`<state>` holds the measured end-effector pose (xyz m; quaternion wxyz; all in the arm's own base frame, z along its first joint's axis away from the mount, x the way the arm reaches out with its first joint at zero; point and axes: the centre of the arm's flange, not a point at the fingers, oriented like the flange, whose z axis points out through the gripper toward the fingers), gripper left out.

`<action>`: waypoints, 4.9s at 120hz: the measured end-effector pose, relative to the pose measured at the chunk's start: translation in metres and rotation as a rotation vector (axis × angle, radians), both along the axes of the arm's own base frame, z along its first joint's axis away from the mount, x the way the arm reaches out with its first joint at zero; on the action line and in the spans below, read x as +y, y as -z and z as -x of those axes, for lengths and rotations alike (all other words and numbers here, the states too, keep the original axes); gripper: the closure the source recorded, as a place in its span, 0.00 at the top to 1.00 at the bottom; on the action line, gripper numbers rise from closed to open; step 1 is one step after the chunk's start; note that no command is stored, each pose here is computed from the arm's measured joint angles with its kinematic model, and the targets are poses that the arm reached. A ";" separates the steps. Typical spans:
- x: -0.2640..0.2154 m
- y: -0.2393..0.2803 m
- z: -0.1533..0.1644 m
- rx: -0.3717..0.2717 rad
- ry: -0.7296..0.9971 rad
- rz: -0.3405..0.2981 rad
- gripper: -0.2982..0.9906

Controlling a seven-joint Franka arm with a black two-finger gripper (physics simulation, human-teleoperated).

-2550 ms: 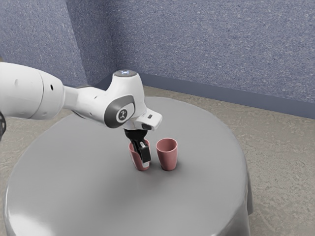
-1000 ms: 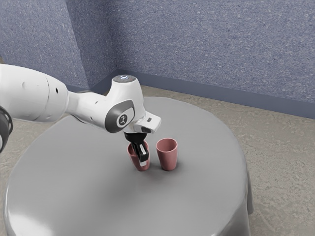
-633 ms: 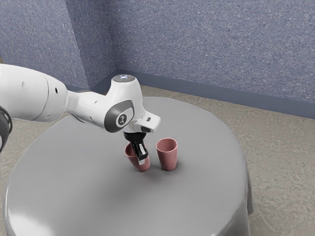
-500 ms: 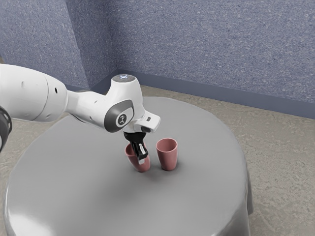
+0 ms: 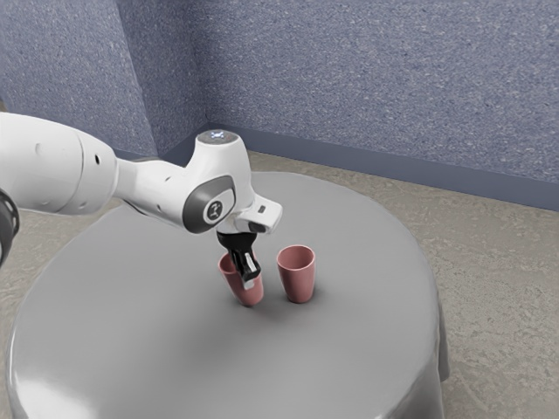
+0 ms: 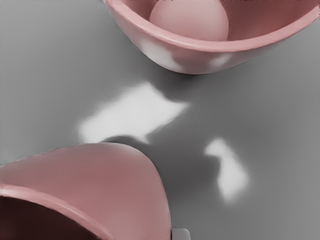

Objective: Place the left cup onto the right cup

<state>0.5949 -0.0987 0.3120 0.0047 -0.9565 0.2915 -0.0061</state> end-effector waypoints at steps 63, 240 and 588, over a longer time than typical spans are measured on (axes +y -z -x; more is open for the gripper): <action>0.000 -0.074 -0.001 -0.063 0.042 -0.054 0.16; -0.100 -0.101 -0.034 -0.056 0.128 -0.090 0.16; -0.097 -0.206 0.001 -0.056 -0.014 -0.030 0.76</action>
